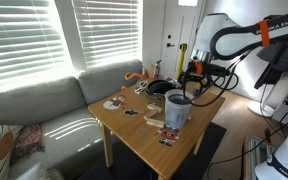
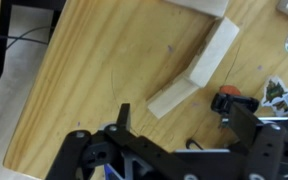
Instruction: Pick up the middle wooden block and put it on the wooden block to the right
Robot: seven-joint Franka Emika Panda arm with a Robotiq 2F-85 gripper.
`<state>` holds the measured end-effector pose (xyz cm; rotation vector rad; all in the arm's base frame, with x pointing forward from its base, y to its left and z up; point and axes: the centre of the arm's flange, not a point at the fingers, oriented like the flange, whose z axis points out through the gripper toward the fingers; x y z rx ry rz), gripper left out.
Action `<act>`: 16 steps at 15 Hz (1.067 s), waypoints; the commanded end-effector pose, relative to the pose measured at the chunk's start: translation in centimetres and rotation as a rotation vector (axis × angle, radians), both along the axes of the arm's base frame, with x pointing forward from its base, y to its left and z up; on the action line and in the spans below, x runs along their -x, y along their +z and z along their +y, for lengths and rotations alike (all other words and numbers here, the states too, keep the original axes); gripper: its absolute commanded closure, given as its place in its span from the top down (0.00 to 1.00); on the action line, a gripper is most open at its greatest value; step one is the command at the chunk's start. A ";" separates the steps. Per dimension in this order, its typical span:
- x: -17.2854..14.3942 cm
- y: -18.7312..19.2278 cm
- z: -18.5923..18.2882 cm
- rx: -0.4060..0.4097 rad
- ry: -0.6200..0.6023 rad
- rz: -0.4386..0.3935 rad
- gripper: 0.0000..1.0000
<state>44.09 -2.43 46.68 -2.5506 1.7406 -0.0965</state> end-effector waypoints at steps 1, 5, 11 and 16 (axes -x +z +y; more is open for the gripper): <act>-0.2 -0.4 0.8 -0.174 0.005 0.003 1.00; -0.4 -0.1 0.7 -0.157 -0.028 -0.017 1.00; -1.8 -3.4 0.2 -0.153 -0.135 -0.071 1.00; -2.4 -5.2 0.6 -0.167 -0.160 -0.049 0.84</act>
